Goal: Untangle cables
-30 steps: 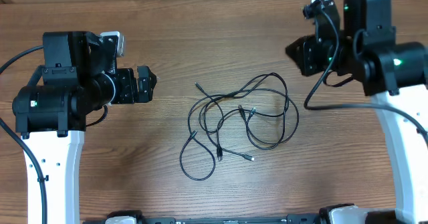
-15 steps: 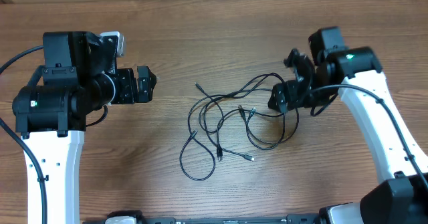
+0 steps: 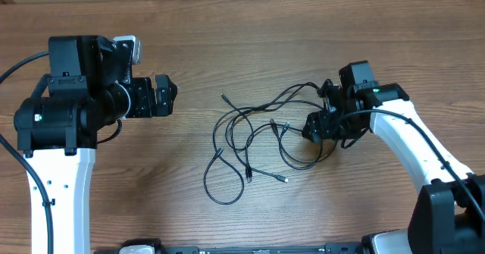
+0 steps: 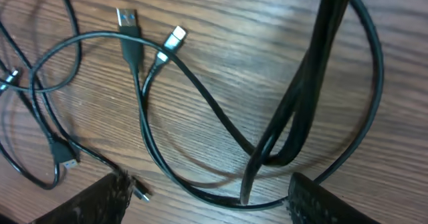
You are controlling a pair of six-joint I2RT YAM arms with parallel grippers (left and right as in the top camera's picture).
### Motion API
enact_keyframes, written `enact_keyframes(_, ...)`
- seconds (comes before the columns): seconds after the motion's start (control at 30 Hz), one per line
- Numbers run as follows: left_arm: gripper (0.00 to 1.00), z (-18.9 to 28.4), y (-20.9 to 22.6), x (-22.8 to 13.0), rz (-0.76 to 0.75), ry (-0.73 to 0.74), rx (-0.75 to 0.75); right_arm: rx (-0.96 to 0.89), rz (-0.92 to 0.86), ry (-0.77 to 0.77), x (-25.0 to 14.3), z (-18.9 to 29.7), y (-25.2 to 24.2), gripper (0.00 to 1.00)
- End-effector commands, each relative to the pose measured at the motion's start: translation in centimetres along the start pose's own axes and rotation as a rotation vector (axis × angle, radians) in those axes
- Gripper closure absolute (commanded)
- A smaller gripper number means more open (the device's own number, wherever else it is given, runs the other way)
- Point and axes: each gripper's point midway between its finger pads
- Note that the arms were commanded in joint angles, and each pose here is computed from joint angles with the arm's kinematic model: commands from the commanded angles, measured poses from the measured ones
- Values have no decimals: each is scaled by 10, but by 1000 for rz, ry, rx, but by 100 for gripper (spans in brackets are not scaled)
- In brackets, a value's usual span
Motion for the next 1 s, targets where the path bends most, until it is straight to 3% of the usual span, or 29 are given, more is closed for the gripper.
enact_keyframes(0.0,0,3,-2,3,7,-14,1,9,-2,0,-6,-10,-1,27)
enact_keyframes(0.1,0,3,-2,3,7,-14,1,45,3,-19,-6,-17,3,52)
enact_keyframes(0.2,0,3,-2,3,7,-14,1,70,7,-31,-4,-19,7,61)
enact_keyframes(0.37,0,3,-2,3,7,-14,1,75,5,-28,-4,-19,8,96)
enact_keyframes(0.67,0,3,-2,3,7,-14,1,290,31,-99,16,-2,46,96)
enact_keyframes(0.8,0,3,-2,3,7,-14,1,447,87,-197,51,42,80,96)
enact_keyframes(0.97,0,3,-2,3,7,-14,1,487,220,-347,97,111,115,96)
Point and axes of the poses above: each gripper's point midway between its finger pads, its own z axis back along the fingers, its own y axis along the line the jaws close on, x = y × z, and after that the axes turned 8 degrees about z, right-handed
